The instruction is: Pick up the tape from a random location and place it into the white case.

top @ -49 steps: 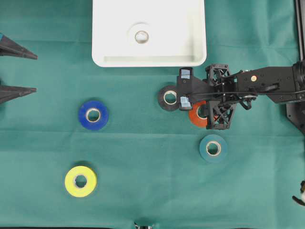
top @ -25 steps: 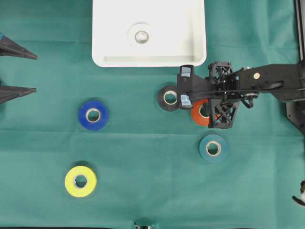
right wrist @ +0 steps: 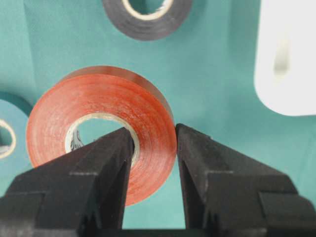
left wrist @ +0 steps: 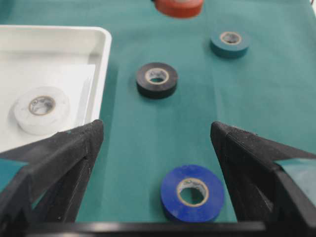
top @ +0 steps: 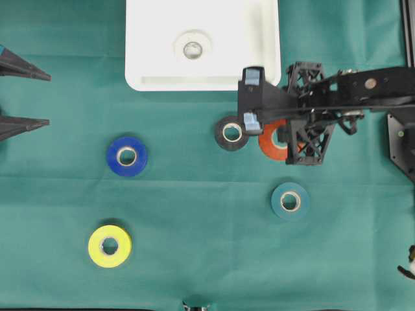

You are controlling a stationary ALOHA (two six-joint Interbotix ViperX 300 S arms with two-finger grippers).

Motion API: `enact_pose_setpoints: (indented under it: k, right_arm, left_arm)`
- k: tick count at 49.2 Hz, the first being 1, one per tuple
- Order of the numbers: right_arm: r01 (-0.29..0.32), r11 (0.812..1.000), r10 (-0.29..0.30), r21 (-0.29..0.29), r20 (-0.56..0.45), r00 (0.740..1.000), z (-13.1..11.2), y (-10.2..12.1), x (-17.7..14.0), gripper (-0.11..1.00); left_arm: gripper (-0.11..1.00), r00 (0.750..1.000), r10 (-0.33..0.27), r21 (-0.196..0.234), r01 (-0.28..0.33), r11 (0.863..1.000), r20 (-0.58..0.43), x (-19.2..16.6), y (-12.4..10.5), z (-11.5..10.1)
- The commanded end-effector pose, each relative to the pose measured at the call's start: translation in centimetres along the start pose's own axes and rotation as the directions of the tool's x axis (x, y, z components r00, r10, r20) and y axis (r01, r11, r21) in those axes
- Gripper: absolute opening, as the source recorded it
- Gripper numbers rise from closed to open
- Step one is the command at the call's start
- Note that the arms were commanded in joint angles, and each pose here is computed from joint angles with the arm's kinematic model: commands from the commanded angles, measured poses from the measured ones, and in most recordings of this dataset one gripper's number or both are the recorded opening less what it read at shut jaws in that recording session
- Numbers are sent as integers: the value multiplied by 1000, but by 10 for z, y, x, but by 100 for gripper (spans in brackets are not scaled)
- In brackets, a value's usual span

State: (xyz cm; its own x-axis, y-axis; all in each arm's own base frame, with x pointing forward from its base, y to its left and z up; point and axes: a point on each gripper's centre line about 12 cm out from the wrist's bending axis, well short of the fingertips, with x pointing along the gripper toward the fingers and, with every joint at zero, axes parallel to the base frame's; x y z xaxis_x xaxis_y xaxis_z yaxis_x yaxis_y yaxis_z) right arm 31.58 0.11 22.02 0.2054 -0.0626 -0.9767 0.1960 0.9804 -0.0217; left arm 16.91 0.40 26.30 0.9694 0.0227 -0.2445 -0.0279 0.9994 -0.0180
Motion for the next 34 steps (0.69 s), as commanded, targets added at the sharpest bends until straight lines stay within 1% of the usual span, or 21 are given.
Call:
enact_pose_setpoints:
  k: [1, 8, 19, 23, 34]
  right_arm:
    - [9, 1000, -10, 14, 43, 999, 9, -4, -29, 30]
    - [38, 999, -39, 18, 37, 999, 10, -9, -58, 30]
    - [65, 997, -66, 28, 32, 997, 11, -14, -95, 30]
    - [76, 997, -77, 29, 28, 997, 11, -16, -102, 30]
    - [79, 996, -79, 31, 19, 997, 10, -16, -107, 30]
  left_arm:
    - [97, 1000, 1, 0, -1, 1000, 6, 1, 0, 4]
    - [97, 1000, 1, -2, -1, 1000, 6, 1, 0, 4]
    - [97, 1000, 1, -3, -1, 1000, 8, 1, 0, 4]
    - [97, 1000, 1, 0, -1, 1000, 8, 1, 0, 4]
    - [97, 1000, 3, -2, -3, 1000, 8, 1, 0, 4]
